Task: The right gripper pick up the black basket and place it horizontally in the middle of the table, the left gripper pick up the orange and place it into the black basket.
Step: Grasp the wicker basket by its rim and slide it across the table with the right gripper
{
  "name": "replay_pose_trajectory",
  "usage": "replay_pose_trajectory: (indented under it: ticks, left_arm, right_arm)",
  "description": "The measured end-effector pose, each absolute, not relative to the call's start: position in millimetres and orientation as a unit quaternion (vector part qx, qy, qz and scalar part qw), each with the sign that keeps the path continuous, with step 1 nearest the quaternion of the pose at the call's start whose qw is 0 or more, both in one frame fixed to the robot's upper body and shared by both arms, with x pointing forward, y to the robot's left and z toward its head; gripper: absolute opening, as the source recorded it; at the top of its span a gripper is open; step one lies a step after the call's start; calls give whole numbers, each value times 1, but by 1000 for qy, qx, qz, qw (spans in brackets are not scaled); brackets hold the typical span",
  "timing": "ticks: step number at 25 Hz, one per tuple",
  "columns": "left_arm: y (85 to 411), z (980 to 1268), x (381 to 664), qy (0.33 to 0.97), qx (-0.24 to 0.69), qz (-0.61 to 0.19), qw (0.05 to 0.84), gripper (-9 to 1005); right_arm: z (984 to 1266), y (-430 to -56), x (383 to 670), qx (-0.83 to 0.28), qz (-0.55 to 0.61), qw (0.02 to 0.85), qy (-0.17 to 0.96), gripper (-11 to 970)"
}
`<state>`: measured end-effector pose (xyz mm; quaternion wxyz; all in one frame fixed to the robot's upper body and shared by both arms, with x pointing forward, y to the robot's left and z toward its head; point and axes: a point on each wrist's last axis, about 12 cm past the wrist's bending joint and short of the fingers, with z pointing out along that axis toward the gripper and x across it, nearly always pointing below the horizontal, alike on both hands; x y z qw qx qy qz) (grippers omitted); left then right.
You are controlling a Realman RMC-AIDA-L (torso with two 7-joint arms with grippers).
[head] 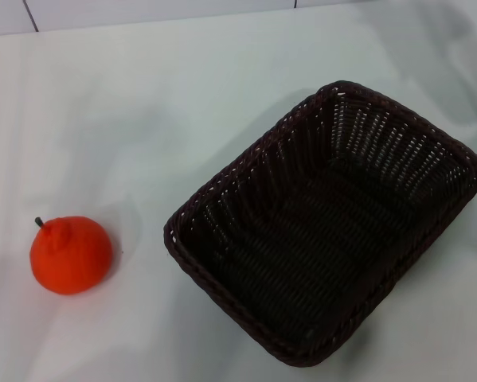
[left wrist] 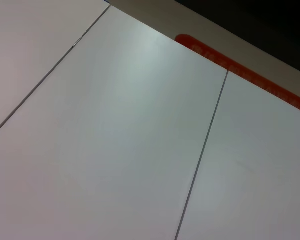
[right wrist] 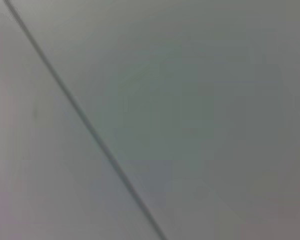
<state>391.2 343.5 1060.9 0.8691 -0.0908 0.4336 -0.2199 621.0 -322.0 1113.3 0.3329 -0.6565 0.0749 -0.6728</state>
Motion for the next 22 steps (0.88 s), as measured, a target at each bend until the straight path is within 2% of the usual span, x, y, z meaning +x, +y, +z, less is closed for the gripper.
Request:
replay_pose_trajectory:
  ticks: [6, 13, 16, 22]
  left_arm:
    - [344, 1061, 391, 433, -90, -219, 870, 887]
    - [344, 1062, 391, 431, -89, -219, 871, 886]
    - [344, 1062, 391, 430, -89, -219, 871, 886]
    - [344, 1062, 391, 430, -88, -219, 871, 886]
  right_arm:
    - [1127, -318, 628, -702, -607, 372, -5, 766]
    - [1163, -321, 626, -774, -477, 400, -114, 767]
    - [1181, -326, 623, -811, -412, 387, -153, 767]
    - [1213, -334, 620, -878, -312, 297, -209, 767]
